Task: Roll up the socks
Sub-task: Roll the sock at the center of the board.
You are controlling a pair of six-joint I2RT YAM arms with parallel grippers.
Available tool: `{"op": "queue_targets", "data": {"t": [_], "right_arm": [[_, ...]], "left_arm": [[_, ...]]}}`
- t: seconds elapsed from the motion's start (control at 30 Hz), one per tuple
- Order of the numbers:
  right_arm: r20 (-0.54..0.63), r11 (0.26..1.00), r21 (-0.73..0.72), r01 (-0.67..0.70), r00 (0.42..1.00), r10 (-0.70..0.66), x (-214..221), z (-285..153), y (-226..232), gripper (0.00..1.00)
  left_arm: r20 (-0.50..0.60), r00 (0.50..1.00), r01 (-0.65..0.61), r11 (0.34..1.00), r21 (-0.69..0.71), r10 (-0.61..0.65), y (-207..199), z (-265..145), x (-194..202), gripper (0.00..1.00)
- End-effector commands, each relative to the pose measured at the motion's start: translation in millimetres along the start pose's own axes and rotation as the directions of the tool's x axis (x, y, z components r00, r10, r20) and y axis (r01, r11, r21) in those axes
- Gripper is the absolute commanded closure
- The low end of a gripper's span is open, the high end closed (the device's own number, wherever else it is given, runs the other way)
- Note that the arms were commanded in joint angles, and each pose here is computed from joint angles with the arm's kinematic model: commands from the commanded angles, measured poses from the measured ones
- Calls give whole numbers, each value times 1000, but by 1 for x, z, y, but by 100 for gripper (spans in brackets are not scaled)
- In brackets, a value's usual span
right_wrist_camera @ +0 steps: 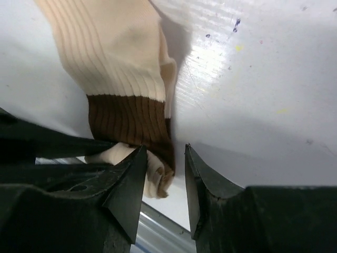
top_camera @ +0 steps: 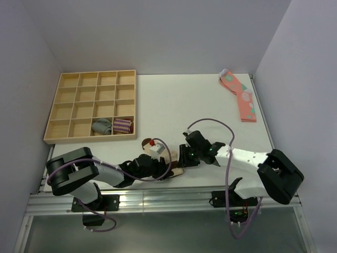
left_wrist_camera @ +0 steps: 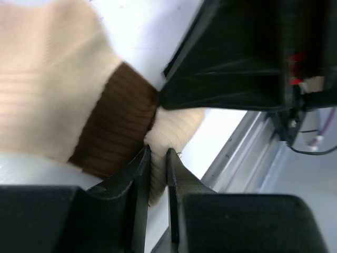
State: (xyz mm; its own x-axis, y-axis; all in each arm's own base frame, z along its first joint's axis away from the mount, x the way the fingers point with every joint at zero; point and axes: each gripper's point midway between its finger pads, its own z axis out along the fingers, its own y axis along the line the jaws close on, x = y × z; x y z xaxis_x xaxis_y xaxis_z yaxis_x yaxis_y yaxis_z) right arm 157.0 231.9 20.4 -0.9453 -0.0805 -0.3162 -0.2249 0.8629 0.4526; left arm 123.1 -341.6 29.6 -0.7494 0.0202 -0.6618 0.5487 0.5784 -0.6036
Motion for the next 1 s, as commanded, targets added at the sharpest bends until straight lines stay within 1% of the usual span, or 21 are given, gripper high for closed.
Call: {"op": "queue_targets", "data": {"t": [0.0, 0.03, 0.07, 0.1, 0.13, 0.23, 0.27, 0.3, 0.33, 0.47, 0.57, 0.6, 0.73, 0.97], "right_arm": [[207, 998, -50, 23, 978, -13, -33, -10, 10, 58], [260, 996, -87, 35, 966, -12, -43, -14, 17, 58], [259, 996, -87, 32, 966, -8, -36, -13, 12, 58], [317, 990, -129, 55, 948, -11, -45, -21, 21, 58], [353, 986, -155, 67, 935, -8, -46, -22, 22, 57], [466, 965, -230, 124, 885, -3, -58, -38, 36, 56], [474, 963, -234, 132, 881, -5, -53, -36, 32, 56], [517, 950, -268, 162, 856, 0, -57, -45, 40, 55], [522, 948, -268, 169, 853, -5, -52, -43, 36, 54], [566, 919, -318, 235, 824, -15, -47, -49, 43, 52], [567, 902, -337, 271, 823, -35, -38, -46, 46, 52], [585, 885, -358, 296, 810, -34, -38, -49, 52, 52], [576, 861, -383, 334, 815, -61, -20, -42, 58, 52], [547, 861, -364, 355, 830, -110, -4, -28, 59, 51]], "left_arm": [[-213, 968, 130, 992, -11, -129, 20, -21, 48, 100], [-213, 963, 163, 986, -30, -166, 27, -23, 45, 100], [-221, 958, 181, 983, -40, -185, 30, -25, 46, 100], [-245, 949, 195, 980, -36, -198, 29, -28, 48, 100], [-255, 942, 209, 976, -61, -217, 34, -28, 47, 100], [-300, 925, 229, 972, -54, -234, 32, -29, 45, 100], [-319, 916, 234, 970, -66, -243, 34, -31, 48, 100], [-332, 910, 243, 968, -59, -249, 32, -30, 46, 100], [-346, 903, 250, 966, -63, -256, 33, -30, 48, 100], [-384, 874, 298, 953, -64, -299, 37, -32, 49, 100], [-403, 860, 316, 947, -64, -314, 38, -31, 48, 100], [-405, 857, 321, 945, -66, -319, 38, -30, 47, 100], [-433, 839, 336, 940, -64, -330, 37, -29, 46, 100], [-459, 812, 374, 925, -65, -361, 39, -31, 43, 100]]}}
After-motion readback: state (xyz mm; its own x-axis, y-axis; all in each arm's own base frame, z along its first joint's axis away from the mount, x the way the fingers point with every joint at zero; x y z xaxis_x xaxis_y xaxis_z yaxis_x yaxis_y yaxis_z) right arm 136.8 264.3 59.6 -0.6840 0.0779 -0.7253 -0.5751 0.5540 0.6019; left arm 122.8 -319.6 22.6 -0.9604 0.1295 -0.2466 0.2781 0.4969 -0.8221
